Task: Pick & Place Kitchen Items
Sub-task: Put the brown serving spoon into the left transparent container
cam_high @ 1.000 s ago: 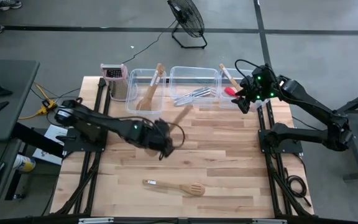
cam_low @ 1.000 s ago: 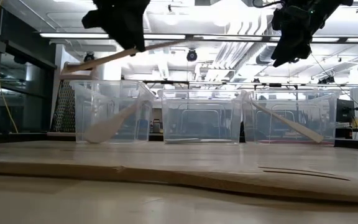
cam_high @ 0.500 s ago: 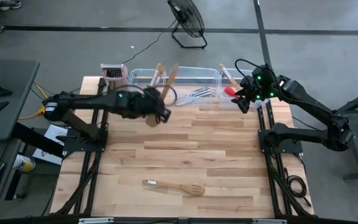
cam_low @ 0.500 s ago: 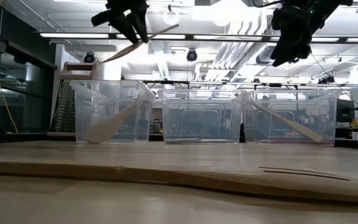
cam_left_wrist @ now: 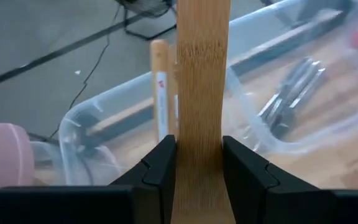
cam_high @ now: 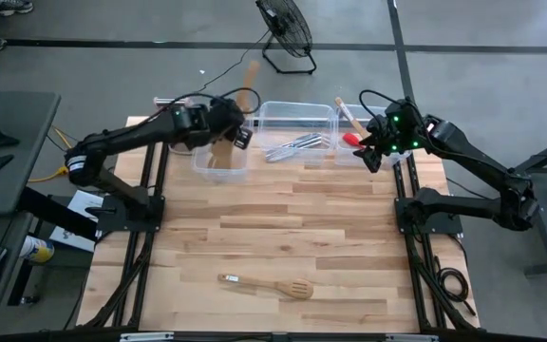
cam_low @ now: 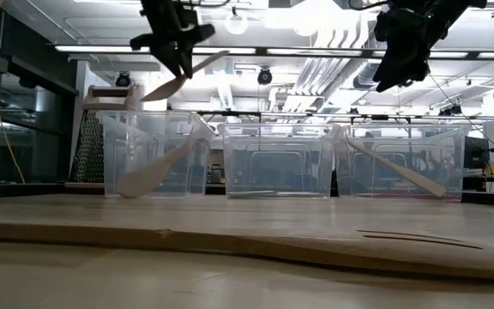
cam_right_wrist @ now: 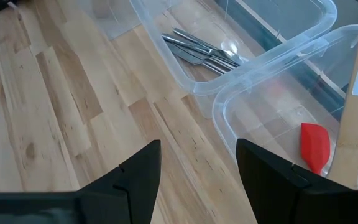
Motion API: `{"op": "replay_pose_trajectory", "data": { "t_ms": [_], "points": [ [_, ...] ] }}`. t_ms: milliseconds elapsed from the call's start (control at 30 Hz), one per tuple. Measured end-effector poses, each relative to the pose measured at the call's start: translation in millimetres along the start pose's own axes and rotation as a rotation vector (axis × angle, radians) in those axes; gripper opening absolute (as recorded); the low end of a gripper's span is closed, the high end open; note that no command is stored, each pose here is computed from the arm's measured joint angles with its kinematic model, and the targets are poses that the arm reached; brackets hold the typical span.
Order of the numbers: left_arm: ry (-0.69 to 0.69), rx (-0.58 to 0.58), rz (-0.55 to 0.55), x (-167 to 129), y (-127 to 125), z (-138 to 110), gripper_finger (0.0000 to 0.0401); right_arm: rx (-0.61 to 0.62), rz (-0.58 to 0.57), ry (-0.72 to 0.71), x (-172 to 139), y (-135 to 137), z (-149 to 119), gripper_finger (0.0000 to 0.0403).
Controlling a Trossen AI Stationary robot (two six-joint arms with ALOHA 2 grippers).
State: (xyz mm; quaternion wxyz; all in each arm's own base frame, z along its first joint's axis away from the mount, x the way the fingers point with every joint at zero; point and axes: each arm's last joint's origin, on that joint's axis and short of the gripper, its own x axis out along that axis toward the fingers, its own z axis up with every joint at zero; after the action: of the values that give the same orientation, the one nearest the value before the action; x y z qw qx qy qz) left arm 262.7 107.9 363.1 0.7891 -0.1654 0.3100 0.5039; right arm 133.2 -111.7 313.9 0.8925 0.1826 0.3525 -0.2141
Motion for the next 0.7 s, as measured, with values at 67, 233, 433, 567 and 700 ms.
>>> {"op": "replay_pose_trajectory", "data": {
  "t_ms": [67,233,433,567,700],
  "points": [
    [0.018,-0.009,0.024,6,6,2,0.0101,0.002,-0.001,0.000,0,0,0,0.0200],
    [0.067,0.007,0.065,25,2,-1,0.0101,0.033,-0.031,0.001,0,-1,0,0.0200],
    [0.169,0.054,0.124,56,-12,-14,0.0101,0.070,-0.052,-0.003,0,-2,0,0.0200],
    [0.239,0.044,0.181,70,-16,-23,0.0101,0.080,-0.053,-0.003,0,-1,0,0.0200],
    [0.285,0.024,0.224,78,-18,-31,0.0101,0.097,-0.053,-0.002,0,-2,0,0.0200]
  ]
}}
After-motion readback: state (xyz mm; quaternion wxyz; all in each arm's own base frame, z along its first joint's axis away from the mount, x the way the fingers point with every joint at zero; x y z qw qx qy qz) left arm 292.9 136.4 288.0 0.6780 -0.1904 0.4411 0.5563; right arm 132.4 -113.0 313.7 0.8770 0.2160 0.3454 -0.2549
